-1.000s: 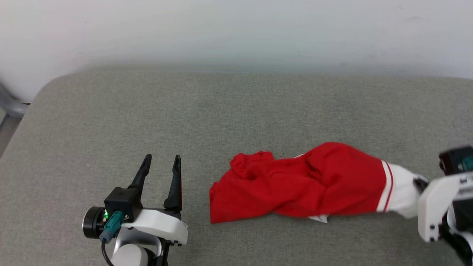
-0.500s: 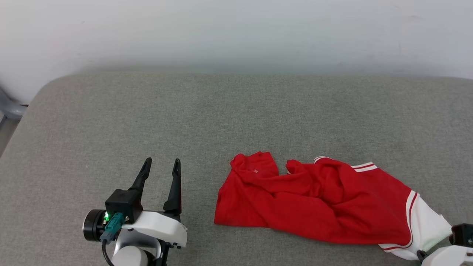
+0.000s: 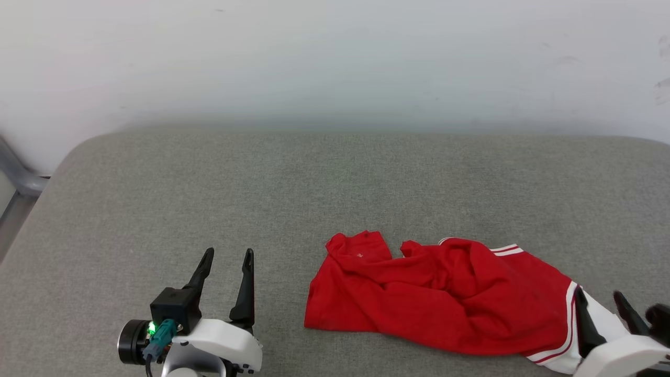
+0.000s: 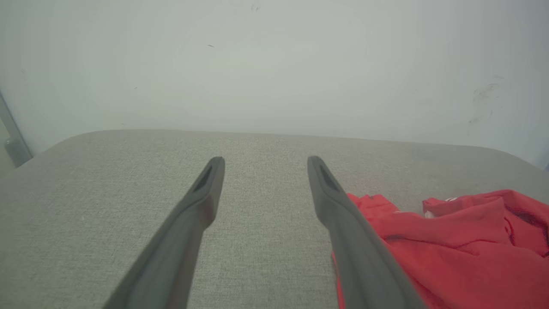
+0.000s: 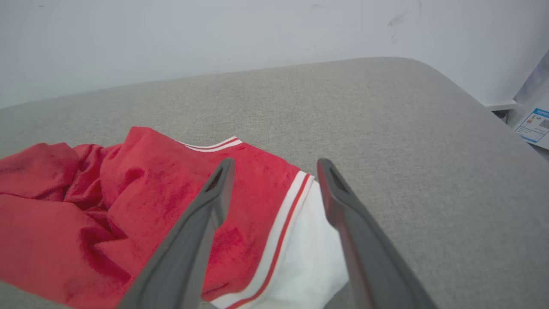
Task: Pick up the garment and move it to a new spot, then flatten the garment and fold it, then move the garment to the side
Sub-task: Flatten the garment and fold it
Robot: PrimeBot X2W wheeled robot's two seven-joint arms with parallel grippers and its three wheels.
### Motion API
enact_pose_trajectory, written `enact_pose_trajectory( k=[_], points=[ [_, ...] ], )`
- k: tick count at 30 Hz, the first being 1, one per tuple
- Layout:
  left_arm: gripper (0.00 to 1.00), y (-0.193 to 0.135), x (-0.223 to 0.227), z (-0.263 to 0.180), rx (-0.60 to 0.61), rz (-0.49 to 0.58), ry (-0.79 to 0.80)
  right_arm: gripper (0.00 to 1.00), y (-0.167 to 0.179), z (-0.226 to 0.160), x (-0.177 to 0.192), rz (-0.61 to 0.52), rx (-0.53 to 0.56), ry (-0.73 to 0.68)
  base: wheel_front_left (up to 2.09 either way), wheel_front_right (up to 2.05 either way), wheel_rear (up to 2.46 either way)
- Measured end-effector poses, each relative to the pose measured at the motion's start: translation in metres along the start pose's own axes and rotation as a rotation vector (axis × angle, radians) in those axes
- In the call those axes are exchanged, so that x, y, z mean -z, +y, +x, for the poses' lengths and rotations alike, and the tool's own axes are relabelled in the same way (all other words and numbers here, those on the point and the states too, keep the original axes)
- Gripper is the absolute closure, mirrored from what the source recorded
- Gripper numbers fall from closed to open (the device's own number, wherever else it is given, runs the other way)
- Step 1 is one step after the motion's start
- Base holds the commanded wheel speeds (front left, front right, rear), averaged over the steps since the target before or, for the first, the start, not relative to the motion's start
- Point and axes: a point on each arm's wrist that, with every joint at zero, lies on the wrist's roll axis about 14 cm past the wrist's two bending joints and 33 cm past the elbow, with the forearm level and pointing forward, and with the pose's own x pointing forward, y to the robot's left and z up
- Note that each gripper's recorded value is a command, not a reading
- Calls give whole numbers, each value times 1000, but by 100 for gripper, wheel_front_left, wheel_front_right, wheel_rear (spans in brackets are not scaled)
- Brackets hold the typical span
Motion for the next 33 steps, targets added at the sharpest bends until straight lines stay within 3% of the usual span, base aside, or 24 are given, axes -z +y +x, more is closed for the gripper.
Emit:
enact_pose_trajectory(
  k=[7,17,26,33],
  points=[
    [0,0,-1,-2,0,4,0,0,41,-7,-43,-18,-111,-179,0,0,0],
    [0,-7,3,-2,34,26,47,0,67,-30,-64,-39,-186,-247,0,0,0],
    [0,-57,18,28,232,66,217,0,71,-33,-64,-41,-194,-222,0,0,0],
    [0,-104,47,56,403,130,443,0,65,-27,-60,-39,-171,-197,0,0,0]
  ],
)
